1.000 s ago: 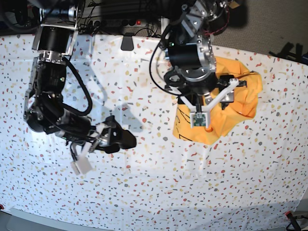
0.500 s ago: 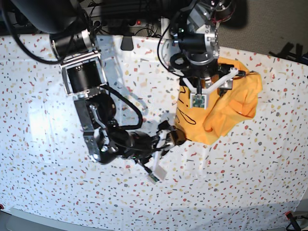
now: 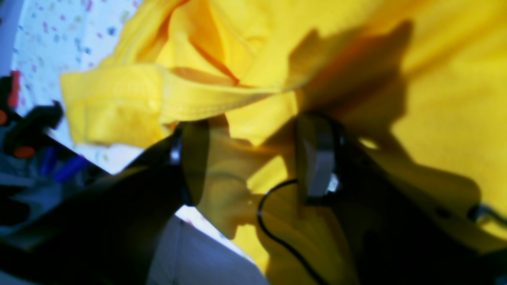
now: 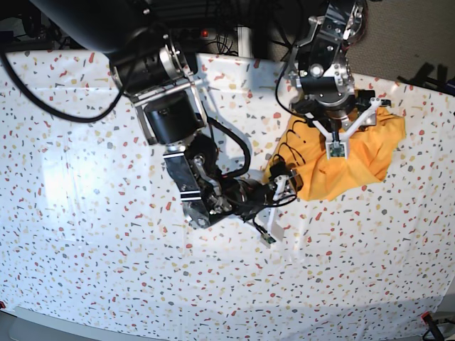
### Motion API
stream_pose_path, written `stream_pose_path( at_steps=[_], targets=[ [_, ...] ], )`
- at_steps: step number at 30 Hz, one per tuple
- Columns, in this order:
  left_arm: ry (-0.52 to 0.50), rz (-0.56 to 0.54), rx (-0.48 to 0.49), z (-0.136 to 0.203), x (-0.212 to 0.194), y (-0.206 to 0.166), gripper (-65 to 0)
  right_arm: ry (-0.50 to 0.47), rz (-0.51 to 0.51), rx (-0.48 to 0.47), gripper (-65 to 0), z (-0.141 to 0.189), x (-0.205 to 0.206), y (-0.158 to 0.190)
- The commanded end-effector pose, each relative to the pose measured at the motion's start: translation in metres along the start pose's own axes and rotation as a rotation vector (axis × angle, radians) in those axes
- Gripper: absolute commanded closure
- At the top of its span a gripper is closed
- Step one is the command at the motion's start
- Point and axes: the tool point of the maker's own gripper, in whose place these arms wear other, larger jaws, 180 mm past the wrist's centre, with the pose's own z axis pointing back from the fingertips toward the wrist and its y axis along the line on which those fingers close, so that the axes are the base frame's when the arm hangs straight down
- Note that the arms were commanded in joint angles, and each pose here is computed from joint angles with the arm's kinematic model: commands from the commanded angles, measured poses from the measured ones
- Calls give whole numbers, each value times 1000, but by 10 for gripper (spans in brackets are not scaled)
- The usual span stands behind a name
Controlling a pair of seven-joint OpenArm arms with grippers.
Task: Fold the T-shirt properly
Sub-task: 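Tuck the loose flap under the bundle with the right gripper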
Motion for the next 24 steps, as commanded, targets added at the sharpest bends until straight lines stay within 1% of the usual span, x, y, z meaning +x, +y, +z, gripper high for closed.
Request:
stream_pose_path(
  at_steps=[1,3,6,10,13,16,19,24],
  targets=[
    [-36,-6,5,-1,9,1,-337,-59,30,-10,-415,10,26,-5],
    [-77,-41,-11,-3,14,-3,-337,-47,15,-15,-415,15,20,-13],
    [-152,-72,-41,-3,26,-10,-337,16,-19,-2,-415,23,4,-19],
    [-222,-80,-148,-6,51,-22,-337,93,-89,46,-415,33,-24,-21],
    [-264,-85,-232,-7,75,-30,-337,105,-124,44,-415,42,-45,-29],
    [-280,-60,-317,-3,91,-42,-337,101,-124,23,-415,55,-63,-37],
    [-277,-27,-410,5,95,-61,-337,109,-94,-7,-415,69,-80,-39],
    [-286,-59,-484,22,93,-88,-337,103,-56,-37,-415,86,-96,-38]
  ],
)
